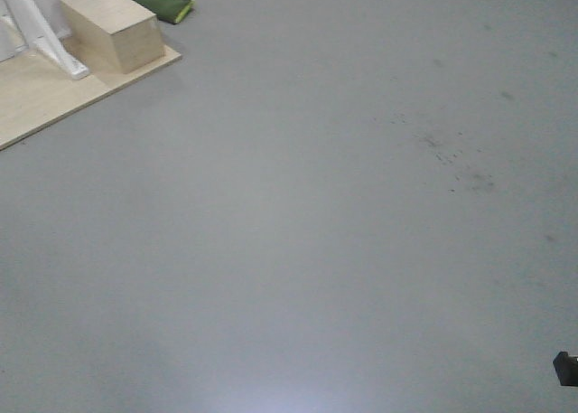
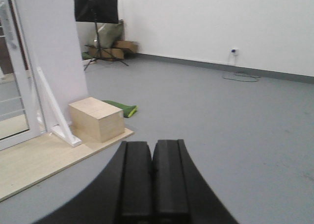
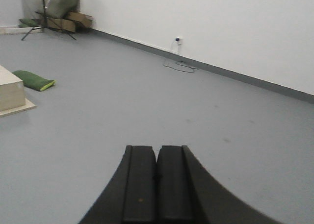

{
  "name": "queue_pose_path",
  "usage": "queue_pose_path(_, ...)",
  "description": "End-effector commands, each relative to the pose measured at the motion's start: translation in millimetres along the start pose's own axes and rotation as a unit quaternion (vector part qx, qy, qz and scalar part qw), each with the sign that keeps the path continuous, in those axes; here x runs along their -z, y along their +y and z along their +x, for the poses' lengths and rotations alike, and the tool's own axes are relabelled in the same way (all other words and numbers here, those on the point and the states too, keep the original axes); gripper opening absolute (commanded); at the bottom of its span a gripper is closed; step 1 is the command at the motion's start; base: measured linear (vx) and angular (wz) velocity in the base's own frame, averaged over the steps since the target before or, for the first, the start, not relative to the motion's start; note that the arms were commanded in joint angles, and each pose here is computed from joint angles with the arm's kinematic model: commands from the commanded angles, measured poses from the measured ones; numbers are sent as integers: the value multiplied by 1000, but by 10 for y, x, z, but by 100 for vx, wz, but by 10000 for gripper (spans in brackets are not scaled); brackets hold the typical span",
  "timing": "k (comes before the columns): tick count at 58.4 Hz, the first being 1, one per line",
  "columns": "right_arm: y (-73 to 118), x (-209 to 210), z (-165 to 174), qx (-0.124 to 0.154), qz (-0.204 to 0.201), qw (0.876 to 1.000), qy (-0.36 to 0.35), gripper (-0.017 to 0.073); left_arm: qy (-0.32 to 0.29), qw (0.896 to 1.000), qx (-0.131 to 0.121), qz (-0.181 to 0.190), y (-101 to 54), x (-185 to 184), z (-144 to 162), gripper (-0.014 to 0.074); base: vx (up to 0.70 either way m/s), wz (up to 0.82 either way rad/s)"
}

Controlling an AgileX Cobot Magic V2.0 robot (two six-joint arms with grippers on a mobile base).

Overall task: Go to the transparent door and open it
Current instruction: 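Drive the base toward the white-framed glass sliding door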

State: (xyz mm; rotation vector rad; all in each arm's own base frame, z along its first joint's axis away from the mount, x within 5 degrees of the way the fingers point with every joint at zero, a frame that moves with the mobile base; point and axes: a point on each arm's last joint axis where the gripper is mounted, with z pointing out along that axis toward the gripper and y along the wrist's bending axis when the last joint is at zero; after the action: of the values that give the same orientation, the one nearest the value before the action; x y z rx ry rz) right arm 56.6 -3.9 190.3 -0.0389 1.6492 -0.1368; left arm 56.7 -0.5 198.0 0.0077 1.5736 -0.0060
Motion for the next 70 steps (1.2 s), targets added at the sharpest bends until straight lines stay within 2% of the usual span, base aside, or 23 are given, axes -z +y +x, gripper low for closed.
queue_pose_path(1, -5, 0, -32, 7, 6, 999, -37, -8, -30, 1000, 6, 3, -3, -2, 27, -6, 68, 66)
queue_pose_path(31, -5, 0, -32, 7, 6, 999, -37, -8, -30, 1000, 6, 3, -3, -2, 27, -6, 67, 59)
queue_pose_path(70, -5, 0, -32, 7, 6, 999, -37, -8, -30, 1000, 6, 3, -3, -2, 27, -6, 68, 41)
